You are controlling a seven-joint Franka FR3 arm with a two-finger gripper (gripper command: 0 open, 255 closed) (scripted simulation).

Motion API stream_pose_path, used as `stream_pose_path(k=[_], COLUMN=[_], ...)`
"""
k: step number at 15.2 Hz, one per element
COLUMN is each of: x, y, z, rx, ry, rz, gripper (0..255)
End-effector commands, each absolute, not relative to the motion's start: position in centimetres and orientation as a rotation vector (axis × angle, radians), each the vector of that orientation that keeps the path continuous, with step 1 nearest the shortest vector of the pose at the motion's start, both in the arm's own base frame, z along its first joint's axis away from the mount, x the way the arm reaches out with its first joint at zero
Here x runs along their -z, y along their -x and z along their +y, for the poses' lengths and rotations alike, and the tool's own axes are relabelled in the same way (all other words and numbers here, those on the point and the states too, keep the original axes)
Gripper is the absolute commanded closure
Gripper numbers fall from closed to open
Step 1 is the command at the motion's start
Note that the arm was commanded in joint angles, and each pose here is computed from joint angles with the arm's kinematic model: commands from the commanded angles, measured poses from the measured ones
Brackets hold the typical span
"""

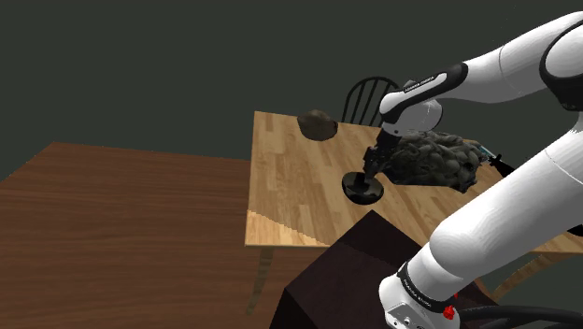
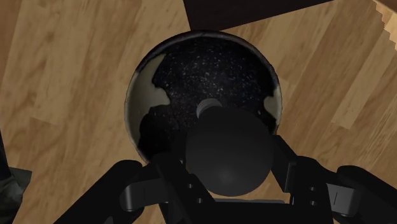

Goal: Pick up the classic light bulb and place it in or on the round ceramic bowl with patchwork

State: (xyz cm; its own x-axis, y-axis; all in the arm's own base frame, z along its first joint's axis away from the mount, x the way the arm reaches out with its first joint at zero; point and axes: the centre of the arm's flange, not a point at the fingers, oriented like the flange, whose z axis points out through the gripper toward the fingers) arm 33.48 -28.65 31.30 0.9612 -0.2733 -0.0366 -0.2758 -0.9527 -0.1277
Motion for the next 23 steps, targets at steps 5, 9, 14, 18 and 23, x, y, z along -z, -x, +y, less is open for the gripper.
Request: stream_pose_path(k=[5, 9, 14, 18, 23], x=[-30.7, -30.7, -30.7, -35.7, -35.7], y=[-33.5, -33.5, -33.5, -33.4, -33.4], z=[-28.6, -28.6, -28.6, -29.3, -29.3], rx=[-0.027, -0.027, -0.027, -0.027, -0.027], ry=[2.981, 2.981, 2.981, 2.981, 2.981], rz=[0.419, 0.419, 0.419, 0.419, 0.419], gripper=[255, 0, 0, 0, 0])
